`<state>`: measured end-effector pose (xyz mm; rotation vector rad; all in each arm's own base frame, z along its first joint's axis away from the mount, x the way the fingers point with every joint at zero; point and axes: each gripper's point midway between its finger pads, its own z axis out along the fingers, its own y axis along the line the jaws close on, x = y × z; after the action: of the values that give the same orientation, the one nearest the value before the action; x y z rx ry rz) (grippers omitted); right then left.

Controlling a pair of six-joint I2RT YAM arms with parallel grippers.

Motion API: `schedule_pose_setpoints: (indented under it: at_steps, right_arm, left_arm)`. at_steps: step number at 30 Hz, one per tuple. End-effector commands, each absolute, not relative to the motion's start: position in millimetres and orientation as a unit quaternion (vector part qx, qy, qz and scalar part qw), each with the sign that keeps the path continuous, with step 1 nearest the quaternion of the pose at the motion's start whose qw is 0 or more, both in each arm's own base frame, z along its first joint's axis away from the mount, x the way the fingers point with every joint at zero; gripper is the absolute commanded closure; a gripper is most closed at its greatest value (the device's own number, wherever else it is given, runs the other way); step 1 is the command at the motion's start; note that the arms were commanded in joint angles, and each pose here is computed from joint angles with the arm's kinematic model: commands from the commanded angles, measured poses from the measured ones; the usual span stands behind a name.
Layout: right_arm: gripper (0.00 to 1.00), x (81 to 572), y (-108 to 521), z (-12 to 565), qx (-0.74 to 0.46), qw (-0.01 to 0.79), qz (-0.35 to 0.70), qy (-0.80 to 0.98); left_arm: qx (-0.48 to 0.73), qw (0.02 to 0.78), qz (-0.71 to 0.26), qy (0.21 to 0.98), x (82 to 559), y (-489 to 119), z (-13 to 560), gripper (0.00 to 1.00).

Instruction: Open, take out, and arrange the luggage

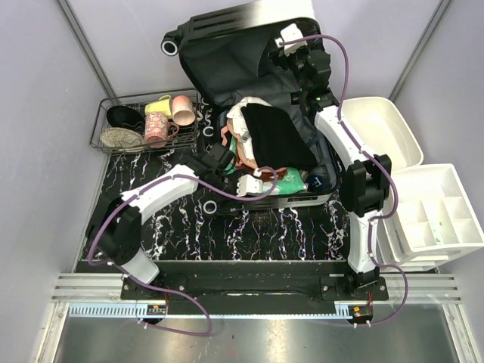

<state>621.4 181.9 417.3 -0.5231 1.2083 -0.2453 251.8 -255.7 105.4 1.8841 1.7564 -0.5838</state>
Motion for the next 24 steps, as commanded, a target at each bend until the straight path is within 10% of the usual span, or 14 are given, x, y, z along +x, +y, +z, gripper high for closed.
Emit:
schedule_pose_setpoints:
  at_steps: [1,7,14,23,24]
  right_arm:
    - [0.0,629,157,463,-0.181,0.813,-0.109,0.543]
    - [0.0,639,148,447,-0.158,0.788,-0.066,0.591]
    - [0.0,621,136,455,-0.125,0.761,0.009,0.637]
    - [0.0,503,153,550,-0.116,0.742,0.189,0.633]
    - [0.0,491,153,559,-0.115,0.742,0.204,0.628]
  left_arm:
    - [0.724,0.256,-0.174,0.617,267,-262,99,0.21]
    - [0.744,0.209,-0.155,0.615,249,-235,72,0.64]
    - [0.768,0.155,-0.148,0.603,216,-196,63,0.89]
    - [0.791,0.133,-0.151,0.578,185,-167,76,0.96]
    - [0.792,0.13,-0.145,0.579,185,-164,75,0.82]
